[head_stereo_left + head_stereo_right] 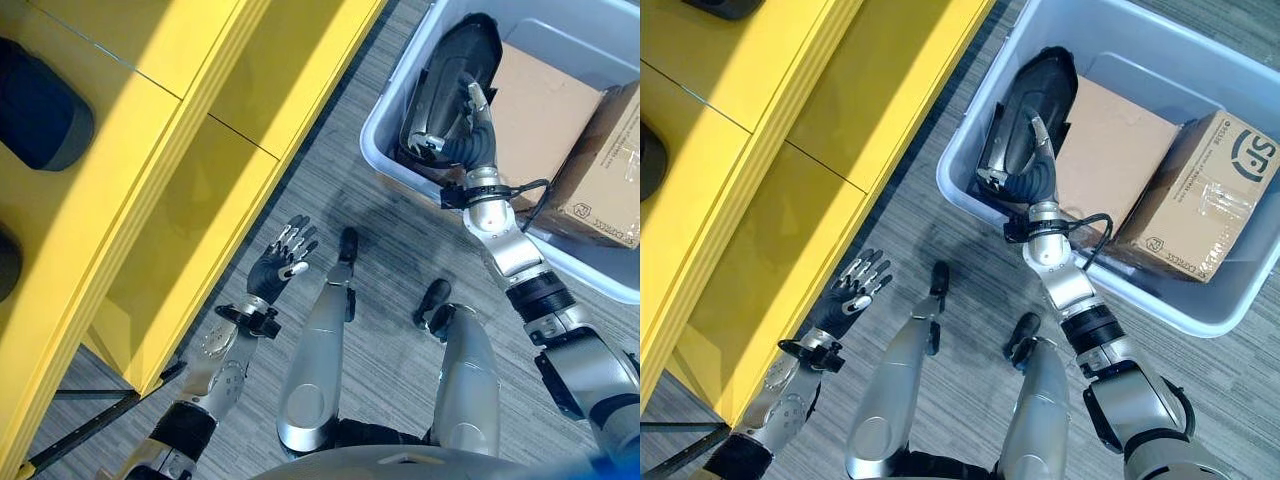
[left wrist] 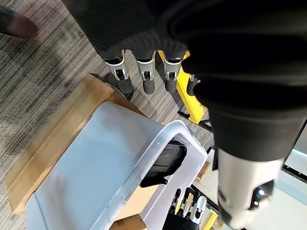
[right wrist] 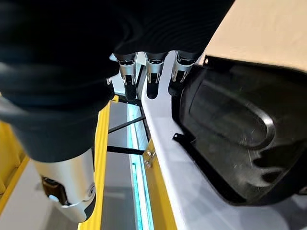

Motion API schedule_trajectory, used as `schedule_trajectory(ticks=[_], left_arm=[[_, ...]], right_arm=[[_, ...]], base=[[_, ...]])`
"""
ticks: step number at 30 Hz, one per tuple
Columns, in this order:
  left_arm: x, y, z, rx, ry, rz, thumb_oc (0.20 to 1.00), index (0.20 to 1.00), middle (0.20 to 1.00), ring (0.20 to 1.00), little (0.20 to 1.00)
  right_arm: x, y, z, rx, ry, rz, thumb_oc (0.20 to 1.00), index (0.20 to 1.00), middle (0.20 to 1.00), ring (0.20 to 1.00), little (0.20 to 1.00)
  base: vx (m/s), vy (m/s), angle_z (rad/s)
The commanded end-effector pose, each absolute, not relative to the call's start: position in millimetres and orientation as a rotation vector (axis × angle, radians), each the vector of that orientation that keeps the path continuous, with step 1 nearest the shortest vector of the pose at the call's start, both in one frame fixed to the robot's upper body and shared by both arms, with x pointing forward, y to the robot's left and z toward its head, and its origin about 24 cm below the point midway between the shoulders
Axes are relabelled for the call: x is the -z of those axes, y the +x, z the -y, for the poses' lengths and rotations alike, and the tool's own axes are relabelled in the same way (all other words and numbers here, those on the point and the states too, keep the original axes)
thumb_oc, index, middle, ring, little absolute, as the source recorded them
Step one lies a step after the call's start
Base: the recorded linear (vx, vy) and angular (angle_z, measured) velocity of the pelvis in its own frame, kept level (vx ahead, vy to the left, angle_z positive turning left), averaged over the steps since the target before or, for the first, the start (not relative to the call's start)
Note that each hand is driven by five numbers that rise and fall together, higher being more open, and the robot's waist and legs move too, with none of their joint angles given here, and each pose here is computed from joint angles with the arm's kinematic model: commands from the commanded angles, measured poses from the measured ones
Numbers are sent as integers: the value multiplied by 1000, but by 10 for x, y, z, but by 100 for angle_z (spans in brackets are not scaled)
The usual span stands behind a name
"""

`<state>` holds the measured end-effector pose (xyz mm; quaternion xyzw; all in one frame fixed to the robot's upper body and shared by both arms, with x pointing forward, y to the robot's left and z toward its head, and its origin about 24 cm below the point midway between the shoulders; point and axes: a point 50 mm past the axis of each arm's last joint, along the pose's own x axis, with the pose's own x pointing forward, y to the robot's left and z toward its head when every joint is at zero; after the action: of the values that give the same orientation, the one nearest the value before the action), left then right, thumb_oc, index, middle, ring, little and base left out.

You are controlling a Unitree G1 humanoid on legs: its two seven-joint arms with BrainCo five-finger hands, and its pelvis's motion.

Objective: Move parts from the plastic box to the shelf.

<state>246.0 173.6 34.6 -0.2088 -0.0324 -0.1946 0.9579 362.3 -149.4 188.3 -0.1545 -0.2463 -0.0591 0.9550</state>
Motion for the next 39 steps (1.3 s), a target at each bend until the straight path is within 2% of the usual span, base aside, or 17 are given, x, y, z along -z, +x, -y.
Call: schedule_trajectory(ticks=[1,14,17,23,29,33,39], left_arm=[[-477,2392,-1670,418,-444,134,1000,1000,1000,1000,1000],[-471,2365,-1706,446,-440,121,1000,1000,1000,1000,1000],[-458,2360,-1714,445,-441,112,1000,1000,1000,1000,1000],[-454,2365,-1720,446,-442,112,1000,1000,1000,1000,1000],[-433,2368,-1694,446,-456,118,1000,1000,1000,1000,1000],[-422,2369,-1687,451,-462,128,1000,1000,1000,1000,1000],[-409,2356,-1696,452,-460,131,1000,1000,1000,1000,1000]], right_arm=[[-2278,3626,1468,124,-259,637,1000,1000,1000,1000,1000],[-2483,3895,1477,73,-375,488,1000,1000,1000,1000,1000],[-2456,3964,1510,24,-290,394,1000,1000,1000,1000,1000],[-2339,4057,1801,184,-110,307,1000,1000,1000,1000,1000],[-2059,4088,2015,246,130,181,1000,1000,1000,1000,1000],[-1973,4078,2136,286,238,171,1000,1000,1000,1000,1000],[-1953,4023,2323,363,257,201,1000,1000,1000,1000,1000]], base=[[0,0,0],[10,4,6],[9,3,3],[6,-4,3],[-1,1,-1],[0,0,0],[0,0,0]])
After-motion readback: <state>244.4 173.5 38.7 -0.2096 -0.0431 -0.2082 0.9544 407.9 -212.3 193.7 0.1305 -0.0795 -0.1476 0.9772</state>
